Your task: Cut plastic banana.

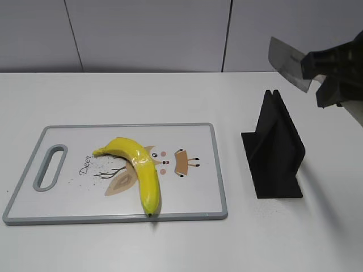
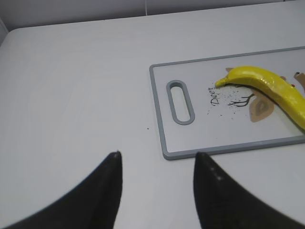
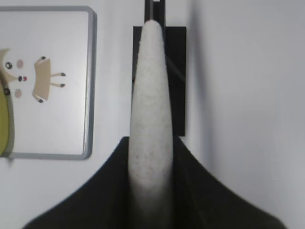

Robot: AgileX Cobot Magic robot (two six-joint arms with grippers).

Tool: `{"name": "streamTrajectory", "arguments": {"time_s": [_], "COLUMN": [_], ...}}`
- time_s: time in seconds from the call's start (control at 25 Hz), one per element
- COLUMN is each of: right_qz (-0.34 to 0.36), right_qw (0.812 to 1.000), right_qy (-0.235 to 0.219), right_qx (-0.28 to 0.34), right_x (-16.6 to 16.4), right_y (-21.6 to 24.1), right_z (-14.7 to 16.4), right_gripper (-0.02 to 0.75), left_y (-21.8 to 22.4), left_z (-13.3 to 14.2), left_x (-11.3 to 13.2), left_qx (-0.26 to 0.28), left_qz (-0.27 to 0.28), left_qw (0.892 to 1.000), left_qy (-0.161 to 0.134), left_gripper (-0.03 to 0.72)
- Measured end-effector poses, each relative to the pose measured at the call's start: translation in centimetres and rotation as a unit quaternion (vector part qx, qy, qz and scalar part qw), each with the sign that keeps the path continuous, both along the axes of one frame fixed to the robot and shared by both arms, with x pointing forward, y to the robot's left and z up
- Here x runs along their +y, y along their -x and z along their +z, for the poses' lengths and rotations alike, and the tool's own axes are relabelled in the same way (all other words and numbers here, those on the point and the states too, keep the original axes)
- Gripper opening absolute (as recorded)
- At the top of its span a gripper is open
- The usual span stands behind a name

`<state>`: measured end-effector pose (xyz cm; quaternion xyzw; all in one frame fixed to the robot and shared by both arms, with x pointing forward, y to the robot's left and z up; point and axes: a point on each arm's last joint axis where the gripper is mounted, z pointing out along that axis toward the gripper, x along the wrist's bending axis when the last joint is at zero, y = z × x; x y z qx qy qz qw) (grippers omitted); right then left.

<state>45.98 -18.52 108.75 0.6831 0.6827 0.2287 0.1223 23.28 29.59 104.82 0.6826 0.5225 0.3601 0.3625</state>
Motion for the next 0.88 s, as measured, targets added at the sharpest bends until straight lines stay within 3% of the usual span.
{"name": "streamTrajectory", "arguments": {"time_s": [0.32,0.44,0.56,0.68,0.88], "right_qz": [0.019,0.057,0.107,0.178,0.317], "right_qw": [0.997,0.994,0.988,0.973,0.931], "right_qy": [-0.029,-0.009,0.023,0.063,0.116], "right_qx": [-0.075,-0.093,-0.111,-0.135,-0.141], "right_x": [0.7,1.4,2.2,3.2,5.0], "right_y": [-1.2,-2.4,-3.9,-5.4,-7.2], "right_z": [0.8,1.0,1.7,2.6,3.6], "right_gripper": [0.191,0.191,0.191,0.191,0.191], "left_y": [-1.9,-4.1,-6.5,-9.0,-13.3], "left_z": [1.5,3.0,4.1,5.0,6.5], "left_x": [-0.1,-0.2,-0.4,-1.0,-1.7], "left_qx": [0.002,-0.011,-0.006,0.014,0.044], "left_qz": [0.003,0.006,-0.008,-0.036,-0.099], "left_qw": [1.0,1.0,1.0,0.999,0.992], "left_qy": [0.001,0.003,-0.01,-0.015,-0.069], "left_gripper": [0.472,0.474,0.54,0.631,0.659]}}
